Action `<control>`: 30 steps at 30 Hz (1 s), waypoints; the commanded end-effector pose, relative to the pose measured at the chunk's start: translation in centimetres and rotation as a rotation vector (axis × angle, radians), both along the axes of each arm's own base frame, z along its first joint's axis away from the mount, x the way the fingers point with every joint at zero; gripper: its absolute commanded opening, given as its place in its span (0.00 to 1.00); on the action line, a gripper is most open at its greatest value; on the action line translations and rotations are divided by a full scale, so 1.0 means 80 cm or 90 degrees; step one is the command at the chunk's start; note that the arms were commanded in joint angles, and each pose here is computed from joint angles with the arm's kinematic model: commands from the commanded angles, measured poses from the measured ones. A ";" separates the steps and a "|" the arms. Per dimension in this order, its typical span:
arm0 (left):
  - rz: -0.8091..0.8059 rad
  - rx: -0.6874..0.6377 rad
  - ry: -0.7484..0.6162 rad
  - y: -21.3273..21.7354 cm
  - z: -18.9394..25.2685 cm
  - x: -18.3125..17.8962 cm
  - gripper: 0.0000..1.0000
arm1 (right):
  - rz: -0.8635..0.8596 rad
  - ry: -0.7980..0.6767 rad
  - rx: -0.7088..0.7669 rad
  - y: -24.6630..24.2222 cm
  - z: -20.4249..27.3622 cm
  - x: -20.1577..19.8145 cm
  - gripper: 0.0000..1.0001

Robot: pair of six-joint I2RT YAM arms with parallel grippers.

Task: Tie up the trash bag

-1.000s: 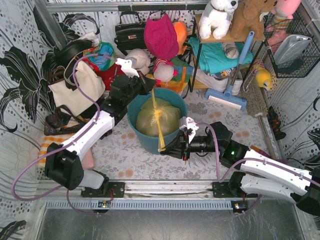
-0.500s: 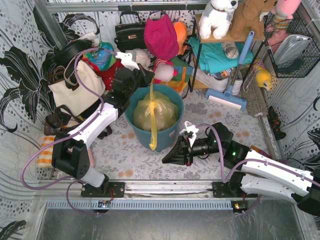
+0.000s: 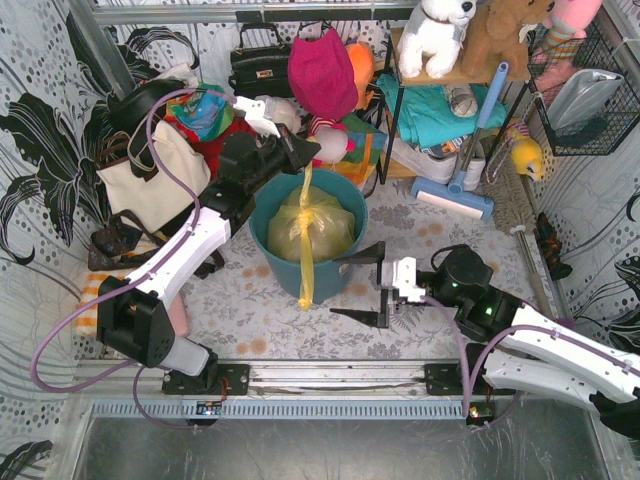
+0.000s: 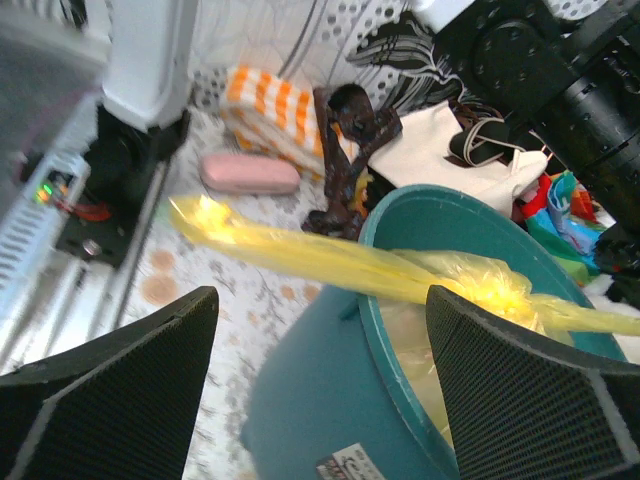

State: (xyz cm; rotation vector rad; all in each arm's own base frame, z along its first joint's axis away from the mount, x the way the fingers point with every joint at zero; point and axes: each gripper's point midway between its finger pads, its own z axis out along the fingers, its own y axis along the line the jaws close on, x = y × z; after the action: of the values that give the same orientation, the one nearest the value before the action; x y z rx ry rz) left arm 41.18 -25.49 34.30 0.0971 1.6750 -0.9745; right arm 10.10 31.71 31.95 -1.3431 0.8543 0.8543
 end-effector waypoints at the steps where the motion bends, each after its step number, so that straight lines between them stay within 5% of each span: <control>1: -0.036 -0.004 0.033 -0.007 -0.014 -0.022 0.00 | -0.007 -0.199 -0.027 0.018 -0.001 0.024 0.85; 12: -0.059 -0.011 0.051 -0.019 -0.027 -0.035 0.00 | 0.020 -0.260 0.050 0.071 0.020 0.032 0.85; 16: -0.060 -0.012 0.047 -0.019 -0.024 -0.036 0.00 | 0.054 -0.252 0.063 0.089 0.021 0.023 0.77; 20: -0.059 -0.013 0.042 -0.018 -0.020 -0.037 0.00 | 0.073 -0.237 0.067 0.093 0.020 0.015 0.50; 22: -0.058 -0.012 0.037 -0.018 -0.018 -0.036 0.00 | 0.077 -0.232 0.070 0.091 0.022 0.012 0.31; 24: -0.058 -0.013 0.025 -0.018 -0.010 -0.036 0.00 | 0.079 -0.229 0.073 0.089 0.029 0.010 0.01; 30: -0.029 -0.016 -0.092 -0.011 0.099 -0.020 0.00 | 0.002 -0.219 0.111 0.086 0.090 0.034 0.00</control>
State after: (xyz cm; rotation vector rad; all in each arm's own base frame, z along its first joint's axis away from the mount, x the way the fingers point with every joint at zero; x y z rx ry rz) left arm 39.12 -26.71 32.01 0.1164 1.7839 -1.0332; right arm 12.30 39.08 32.85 -1.4279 0.5299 0.6821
